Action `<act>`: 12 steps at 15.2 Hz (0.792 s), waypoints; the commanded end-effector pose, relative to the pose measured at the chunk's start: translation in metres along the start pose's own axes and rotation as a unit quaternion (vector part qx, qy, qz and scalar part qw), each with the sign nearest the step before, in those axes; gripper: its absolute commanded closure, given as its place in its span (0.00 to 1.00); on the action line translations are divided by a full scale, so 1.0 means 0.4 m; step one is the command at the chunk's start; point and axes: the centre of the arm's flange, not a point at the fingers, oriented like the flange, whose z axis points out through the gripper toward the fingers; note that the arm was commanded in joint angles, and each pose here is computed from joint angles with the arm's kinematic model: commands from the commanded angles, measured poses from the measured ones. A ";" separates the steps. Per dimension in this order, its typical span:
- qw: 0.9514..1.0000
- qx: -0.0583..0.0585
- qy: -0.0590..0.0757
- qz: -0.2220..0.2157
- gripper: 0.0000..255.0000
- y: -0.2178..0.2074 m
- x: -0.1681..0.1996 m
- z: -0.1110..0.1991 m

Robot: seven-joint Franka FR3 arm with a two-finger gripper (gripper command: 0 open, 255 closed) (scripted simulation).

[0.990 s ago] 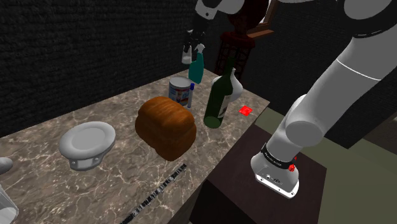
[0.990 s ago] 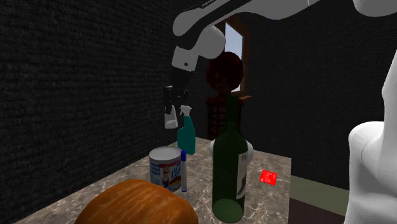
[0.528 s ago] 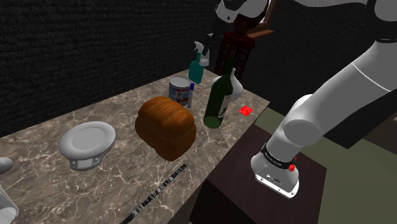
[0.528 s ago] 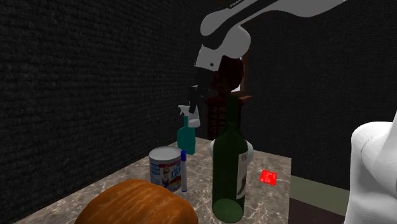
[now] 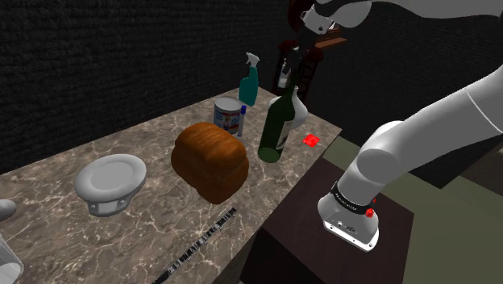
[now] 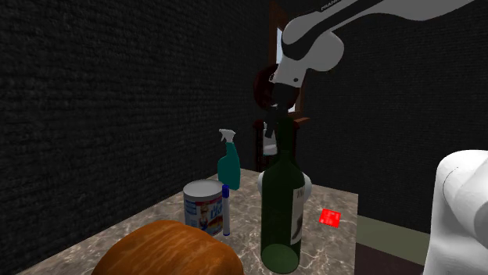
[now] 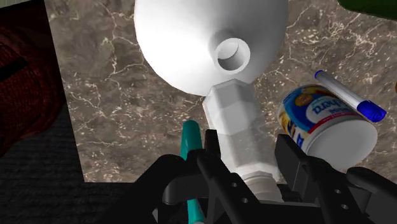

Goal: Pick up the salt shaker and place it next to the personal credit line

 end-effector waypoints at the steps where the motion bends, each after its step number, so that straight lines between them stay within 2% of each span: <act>1: 1.000 0.000 0.000 -0.001 1.00 0.044 -0.043 -0.018; 12: 1.000 0.000 0.000 -0.001 1.00 0.266 -0.313 -0.115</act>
